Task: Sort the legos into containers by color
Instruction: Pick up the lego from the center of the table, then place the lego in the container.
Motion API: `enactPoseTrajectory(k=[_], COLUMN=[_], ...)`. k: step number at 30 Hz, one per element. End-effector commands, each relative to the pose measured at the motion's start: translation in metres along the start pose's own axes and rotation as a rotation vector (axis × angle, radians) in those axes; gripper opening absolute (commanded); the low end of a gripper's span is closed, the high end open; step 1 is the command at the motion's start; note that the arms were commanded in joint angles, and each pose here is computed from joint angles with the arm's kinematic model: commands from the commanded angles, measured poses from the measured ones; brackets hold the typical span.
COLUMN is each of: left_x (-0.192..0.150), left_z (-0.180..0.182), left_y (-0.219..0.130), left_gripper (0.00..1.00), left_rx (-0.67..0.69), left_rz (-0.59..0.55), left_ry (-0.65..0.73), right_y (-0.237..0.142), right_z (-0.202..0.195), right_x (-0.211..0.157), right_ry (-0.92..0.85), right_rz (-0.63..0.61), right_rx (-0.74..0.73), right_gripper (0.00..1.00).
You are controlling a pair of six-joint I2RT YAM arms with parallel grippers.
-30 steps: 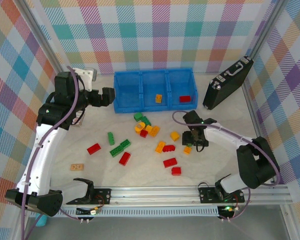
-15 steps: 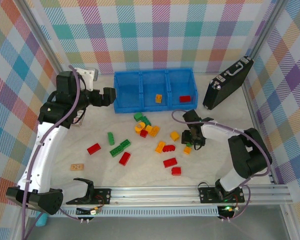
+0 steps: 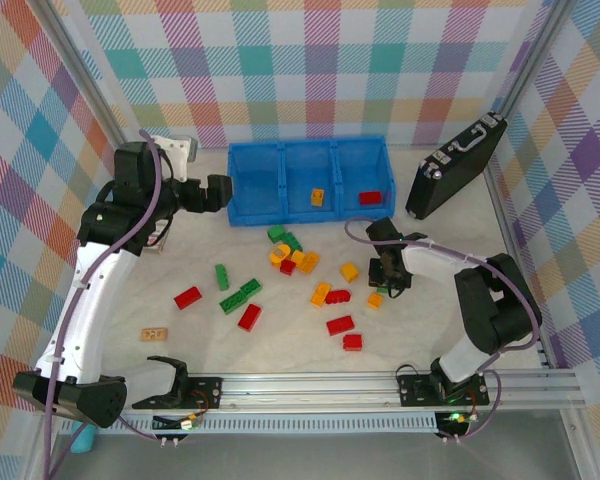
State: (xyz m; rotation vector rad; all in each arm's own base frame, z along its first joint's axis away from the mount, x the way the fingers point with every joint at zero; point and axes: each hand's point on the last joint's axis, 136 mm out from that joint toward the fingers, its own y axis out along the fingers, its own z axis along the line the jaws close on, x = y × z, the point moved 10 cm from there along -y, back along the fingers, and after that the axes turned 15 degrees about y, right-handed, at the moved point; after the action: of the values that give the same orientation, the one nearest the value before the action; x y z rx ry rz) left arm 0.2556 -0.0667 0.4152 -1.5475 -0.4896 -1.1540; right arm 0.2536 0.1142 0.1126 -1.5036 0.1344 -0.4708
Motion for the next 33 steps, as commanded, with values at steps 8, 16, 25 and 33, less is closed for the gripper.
enactPoseTrajectory(k=[8,16,25,33], left_x=[0.002,0.002,0.002,0.001], left_z=[-0.004,-0.003,-0.002,-0.002], left_y=[-0.015,-0.017,-0.025,-0.025], left_gripper=[1.0,1.0,1.0,1.0], left_rx=[0.008,0.027,0.055,0.061], left_rz=[-0.041,-0.041,-0.054,-0.055], left_ry=[0.026,0.028,0.039,0.04], right_y=[-0.017,-0.086,-0.158,-0.169], right_z=[-0.006,0.022,0.117,0.218], right_x=[-0.002,0.035,0.104,0.134], right_ry=[0.05,-0.016,-0.263,-0.434], right_rz=[-0.02,-0.201,-0.484,-0.613], right_rx=[0.007,0.151,0.433,0.749], right_gripper=[0.37,0.35,0.34,0.35])
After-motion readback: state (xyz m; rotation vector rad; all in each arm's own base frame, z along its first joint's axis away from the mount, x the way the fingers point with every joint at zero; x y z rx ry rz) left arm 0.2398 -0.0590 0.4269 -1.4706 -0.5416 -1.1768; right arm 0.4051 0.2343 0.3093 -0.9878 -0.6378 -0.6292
